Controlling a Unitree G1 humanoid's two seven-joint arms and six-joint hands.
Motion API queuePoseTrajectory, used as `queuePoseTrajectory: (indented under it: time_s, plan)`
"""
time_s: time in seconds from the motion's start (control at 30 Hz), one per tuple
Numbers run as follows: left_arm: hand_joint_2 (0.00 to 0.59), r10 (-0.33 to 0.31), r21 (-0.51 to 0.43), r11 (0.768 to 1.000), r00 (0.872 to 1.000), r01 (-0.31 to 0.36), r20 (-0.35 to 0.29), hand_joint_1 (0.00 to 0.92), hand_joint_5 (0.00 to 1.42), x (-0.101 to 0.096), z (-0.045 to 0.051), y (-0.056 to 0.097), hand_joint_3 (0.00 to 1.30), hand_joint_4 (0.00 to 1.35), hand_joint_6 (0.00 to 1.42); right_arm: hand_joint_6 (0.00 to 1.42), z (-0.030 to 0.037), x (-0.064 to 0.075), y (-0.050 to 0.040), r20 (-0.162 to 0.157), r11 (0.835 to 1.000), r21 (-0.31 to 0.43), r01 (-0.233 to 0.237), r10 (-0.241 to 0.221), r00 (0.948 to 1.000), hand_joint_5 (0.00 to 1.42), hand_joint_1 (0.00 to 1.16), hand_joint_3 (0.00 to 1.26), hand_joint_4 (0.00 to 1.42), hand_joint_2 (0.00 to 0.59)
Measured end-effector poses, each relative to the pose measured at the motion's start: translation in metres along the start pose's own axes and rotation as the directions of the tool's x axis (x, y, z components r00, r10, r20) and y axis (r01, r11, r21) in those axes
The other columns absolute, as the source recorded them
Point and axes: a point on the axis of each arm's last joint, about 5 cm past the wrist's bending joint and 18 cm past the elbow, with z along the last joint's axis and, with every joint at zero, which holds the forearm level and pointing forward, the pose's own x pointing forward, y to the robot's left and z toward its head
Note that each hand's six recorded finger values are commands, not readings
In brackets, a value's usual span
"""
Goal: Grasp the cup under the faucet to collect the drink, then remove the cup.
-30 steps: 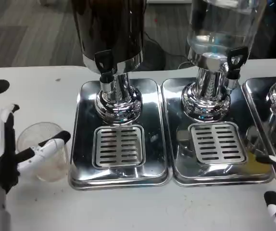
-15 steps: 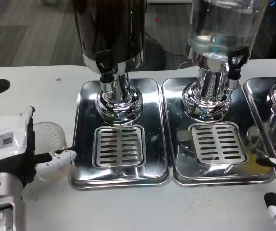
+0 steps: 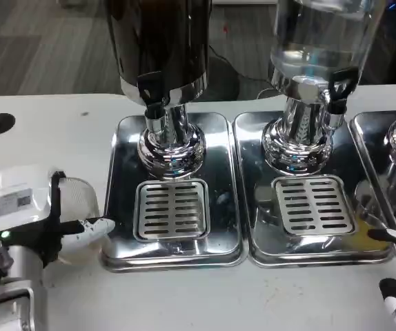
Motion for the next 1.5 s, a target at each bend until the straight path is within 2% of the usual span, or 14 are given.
queuePoseTrajectory:
  time_s: [0.13,0.33,0.93,1.2,1.37,1.5]
  plan:
    - [0.09,0.017,0.005,1.0,1.0,-0.017,0.002,0.325,0.73,0.0,0.0,-0.001,0.43,0.52,0.94,0.0,0.0003,0.001,0.001,0.004,1.0,0.004,-0.004,0.004,1.0,0.0,0.42,0.22,0.01,0.436]
    - [0.094,0.052,0.035,0.998,0.999,-0.052,0.005,0.327,0.8,-0.004,0.0004,-0.004,0.48,0.6,0.99,0.0,0.0008,0.003,0.0025,0.012,1.0,0.009,-0.009,0.009,0.9999,0.0,0.42,0.22,0.01,0.436]
    - [0.104,0.08,0.037,0.996,0.997,-0.08,0.005,0.313,0.85,-0.006,-0.0006,-0.006,0.52,0.64,1.02,0.0,0.0015,0.004,0.0048,0.018,1.0,0.016,-0.018,0.018,0.9997,0.0,0.42,0.21,0.0,0.435]
    - [0.105,0.074,0.004,0.997,0.997,-0.074,-0.01,0.314,0.85,-0.01,-0.0061,-0.006,0.52,0.64,1.03,0.0,0.002,0.005,0.0062,0.025,1.0,0.019,-0.025,0.025,0.9994,0.0,0.42,0.21,0.0,0.435]
    - [0.105,0.094,-0.016,0.995,0.996,-0.094,-0.002,0.314,0.87,-0.013,-0.0069,-0.002,0.52,0.64,1.04,0.0,0.0027,0.007,0.0079,0.033,0.999,0.021,-0.033,0.032,0.9989,0.0,0.42,0.21,0.0,0.435]
    - [0.105,0.14,-0.045,0.989,0.99,-0.141,-0.016,0.314,0.87,-0.013,-0.0105,0.008,0.52,0.64,1.04,0.0,0.0031,0.007,0.0092,0.036,0.999,0.023,-0.039,0.038,0.9986,0.0,0.42,0.21,0.0,0.435]
